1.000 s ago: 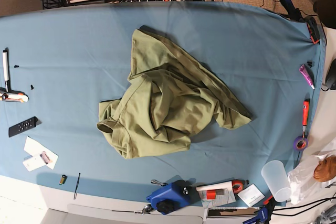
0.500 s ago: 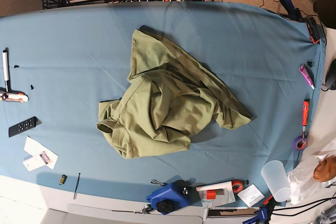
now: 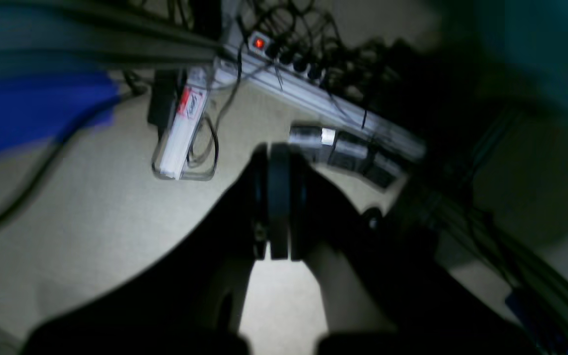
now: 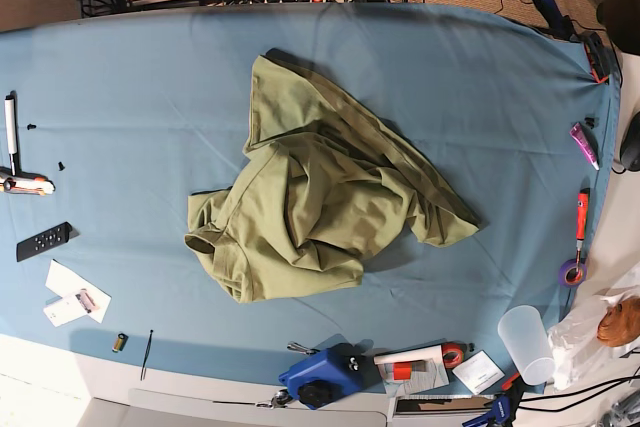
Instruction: Layout the t-shirt on the table in an organized manner, then fold the t-shirt properly
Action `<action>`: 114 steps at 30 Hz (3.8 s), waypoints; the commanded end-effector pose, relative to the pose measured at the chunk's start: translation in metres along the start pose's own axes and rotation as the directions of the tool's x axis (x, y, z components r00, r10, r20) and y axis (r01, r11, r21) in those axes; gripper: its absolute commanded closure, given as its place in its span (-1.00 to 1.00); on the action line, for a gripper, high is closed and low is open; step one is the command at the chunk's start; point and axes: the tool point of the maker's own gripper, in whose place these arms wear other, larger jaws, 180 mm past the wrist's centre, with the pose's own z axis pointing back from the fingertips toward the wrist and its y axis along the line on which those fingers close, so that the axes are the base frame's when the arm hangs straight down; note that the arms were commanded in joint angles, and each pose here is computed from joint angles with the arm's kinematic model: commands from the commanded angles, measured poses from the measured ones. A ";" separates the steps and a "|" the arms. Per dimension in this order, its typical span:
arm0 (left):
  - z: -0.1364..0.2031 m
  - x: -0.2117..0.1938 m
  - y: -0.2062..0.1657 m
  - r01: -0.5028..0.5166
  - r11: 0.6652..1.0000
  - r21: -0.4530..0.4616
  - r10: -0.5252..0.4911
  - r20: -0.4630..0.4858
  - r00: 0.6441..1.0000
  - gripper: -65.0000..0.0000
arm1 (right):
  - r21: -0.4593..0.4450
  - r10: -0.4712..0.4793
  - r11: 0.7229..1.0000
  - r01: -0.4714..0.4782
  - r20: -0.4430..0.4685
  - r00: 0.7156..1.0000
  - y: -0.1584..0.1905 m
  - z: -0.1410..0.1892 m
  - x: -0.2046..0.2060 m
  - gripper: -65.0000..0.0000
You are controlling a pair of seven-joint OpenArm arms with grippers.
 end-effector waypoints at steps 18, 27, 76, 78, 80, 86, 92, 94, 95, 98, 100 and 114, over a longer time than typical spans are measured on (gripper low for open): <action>0.066 0.148 0.000 -0.028 0.999 -0.021 0.033 0.354 0.935 1.00 | -0.179 0.066 0.984 -0.022 0.246 0.967 -0.052 0.050 0.096 1.00; 0.070 0.189 0.002 -0.031 0.999 -0.021 0.037 0.488 0.872 1.00 | -0.346 0.196 0.932 -0.106 0.238 0.951 -0.081 0.056 0.111 1.00; 0.016 0.260 0.009 0.043 0.997 -0.070 0.011 0.632 0.775 0.43 | 0.205 -0.183 0.973 0.104 0.417 0.890 -0.027 -0.048 0.174 0.00; 0.017 0.260 0.009 0.043 0.997 -0.070 0.011 0.633 0.774 0.43 | 0.222 -0.168 0.972 0.081 0.409 0.897 -0.017 -0.052 0.175 0.00; 0.016 0.260 0.009 0.043 0.997 -0.070 0.011 0.632 0.775 0.43 | 0.238 -0.148 0.970 0.053 0.404 0.903 -0.005 -0.055 0.176 0.00; 0.017 0.261 0.008 0.036 0.996 -0.086 0.027 0.635 0.772 0.43 | 0.303 -0.113 0.953 -0.018 0.411 0.904 0.030 -0.056 0.183 0.46; 0.017 0.260 0.007 0.033 0.995 -0.089 0.031 0.635 0.772 0.43 | 0.318 -0.098 0.946 -0.063 0.466 0.880 0.051 -0.054 0.198 1.00; 0.017 0.260 0.007 0.031 0.995 -0.090 0.033 0.634 0.772 0.43 | 0.310 -0.054 0.944 -0.117 0.493 0.868 0.060 -0.053 0.209 1.00; 0.017 0.260 0.006 0.029 0.995 -0.096 0.039 0.635 0.771 0.43 | 0.306 -0.029 0.940 -0.148 0.507 0.861 0.065 -0.052 0.216 1.00; 0.019 0.262 0.004 0.015 0.992 -0.128 0.071 0.639 0.766 0.43 | 0.300 0.049 0.919 -0.255 0.555 0.830 0.086 -0.048 0.238 1.00; 0.019 0.262 0.003 0.012 0.991 -0.135 0.078 0.640 0.765 0.43 | 0.274 0.112 0.905 -0.325 0.584 0.804 0.102 -0.045 0.252 1.00; 0.018 0.261 0.000 -0.004 0.989 -0.147 0.097 0.639 0.763 0.43 | 0.235 0.172 0.840 -0.489 0.740 0.650 0.170 -0.010 0.322 1.00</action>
